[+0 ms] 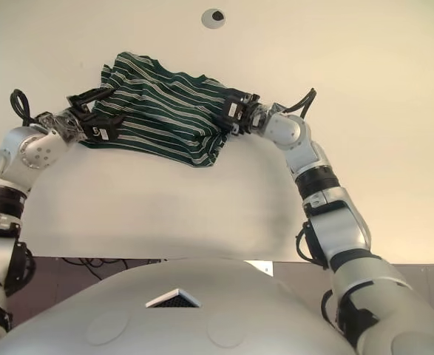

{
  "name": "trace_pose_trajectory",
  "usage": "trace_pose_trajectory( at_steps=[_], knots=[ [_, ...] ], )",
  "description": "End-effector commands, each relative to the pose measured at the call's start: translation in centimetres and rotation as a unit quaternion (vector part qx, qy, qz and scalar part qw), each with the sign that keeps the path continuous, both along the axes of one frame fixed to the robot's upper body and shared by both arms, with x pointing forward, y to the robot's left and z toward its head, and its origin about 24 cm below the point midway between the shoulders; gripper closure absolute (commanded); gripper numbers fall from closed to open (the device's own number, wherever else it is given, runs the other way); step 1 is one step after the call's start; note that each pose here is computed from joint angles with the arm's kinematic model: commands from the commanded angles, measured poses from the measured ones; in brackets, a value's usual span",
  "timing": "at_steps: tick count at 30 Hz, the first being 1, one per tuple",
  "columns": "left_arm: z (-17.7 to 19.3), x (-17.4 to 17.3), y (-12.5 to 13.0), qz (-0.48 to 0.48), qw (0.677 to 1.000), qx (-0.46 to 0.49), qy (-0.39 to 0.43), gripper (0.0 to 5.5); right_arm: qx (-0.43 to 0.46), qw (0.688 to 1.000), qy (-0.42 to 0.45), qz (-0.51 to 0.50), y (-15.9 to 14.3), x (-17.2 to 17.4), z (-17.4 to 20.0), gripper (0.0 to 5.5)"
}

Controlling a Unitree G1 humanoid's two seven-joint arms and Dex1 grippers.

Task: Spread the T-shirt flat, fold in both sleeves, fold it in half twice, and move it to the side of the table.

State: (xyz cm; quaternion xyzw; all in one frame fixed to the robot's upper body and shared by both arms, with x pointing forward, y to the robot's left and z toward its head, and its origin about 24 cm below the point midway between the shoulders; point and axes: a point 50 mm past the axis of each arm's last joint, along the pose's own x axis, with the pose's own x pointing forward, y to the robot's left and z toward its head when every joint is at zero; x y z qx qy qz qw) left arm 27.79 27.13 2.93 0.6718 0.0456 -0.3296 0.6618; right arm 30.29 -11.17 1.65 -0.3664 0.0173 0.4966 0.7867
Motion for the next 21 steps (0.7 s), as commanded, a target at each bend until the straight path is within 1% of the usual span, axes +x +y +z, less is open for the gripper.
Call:
trace_pose_trajectory(
  at_steps=[1, 2, 4, 5, 6, 7, 8, 9, 12, 14, 15, 16, 18, 20, 21],
  knots=[
    [-4.3, -5.0, 6.4, 0.028, 0.976, 0.172, 0.134, 2.46, -0.15, 0.975, 0.124, 0.106, -3.1, -4.3, -4.7, 2.87],
    [-3.8, -4.1, 5.7, -0.006, 0.979, 0.177, 0.103, 2.46, -0.137, 0.964, 0.156, 0.168, -2.9, -6.2, -4.7, 2.87],
    [-2.3, -1.5, 3.4, -0.103, 0.975, 0.195, 0.005, 2.46, -0.087, 0.937, 0.207, 0.269, -1.7, -10.0, -4.0, 2.87],
    [-1.3, -0.2, 1.8, -0.161, 0.965, 0.201, -0.043, 2.46, -0.059, 0.927, 0.216, 0.3, -0.9, -11.3, -3.2, 2.87],
    [-0.2, 1.1, 0.0, -0.221, 0.949, 0.206, -0.09, 2.46, -0.034, 0.921, 0.219, 0.32, -0.3, -12.1, -2.3, 2.87],
    [0.6, 2.1, -1.7, -0.276, 0.928, 0.213, -0.132, 2.46, -0.014, 0.917, 0.221, 0.333, -0.1, -12.7, -1.5, 2.87],
    [1.2, 2.7, -2.8, -0.318, 0.907, 0.22, -0.165, 2.46, -0.001, 0.914, 0.223, 0.339, 0.0, -13.0, -0.9, 2.87],
    [1.6, 3.4, -4.2, -0.365, 0.881, 0.226, -0.199, 2.46, 0.013, 0.911, 0.228, 0.342, 0.0, -13.4, -0.3, 2.87],
    [2.8, 4.8, -8.0, -0.496, 0.782, 0.232, -0.298, 2.46, 0.054, 0.901, 0.251, 0.35, -0.5, -14.5, 1.5, 2.87],
    [4.2, 5.6, -9.8, -0.546, 0.729, 0.224, -0.346, 2.46, 0.079, 0.9, 0.256, 0.343, -0.8, -14.6, 2.6, 2.87],
    [5.7, 6.3, -10.6, -0.553, 0.714, 0.219, -0.368, 2.46, 0.094, 0.902, 0.255, 0.335, -1.2, -14.3, 3.3, 2.87],
    [7.2, 7.0, -11.0, -0.554, 0.704, 0.219, -0.388, 2.46, 0.108, 0.905, 0.251, 0.325, -1.6, -13.9, 3.9, 2.87],
    [11.1, 8.2, -10.9, -0.517, 0.72, 0.188, -0.424, 2.46, 0.149, 0.914, 0.234, 0.297, -2.5, -12.7, 5.5, 2.87],
    [13.0, 8.3, -9.5, -0.475, 0.743, 0.158, -0.444, 2.46, 0.192, 0.925, 0.203, 0.258, -2.7, -11.3, 6.4, 2.87],
    [13.4, 8.1, -8.5, -0.461, 0.749, 0.152, -0.451, 2.46, 0.207, 0.931, 0.181, 0.238, -2.6, -10.5, 6.7, 2.87]
  ],
)
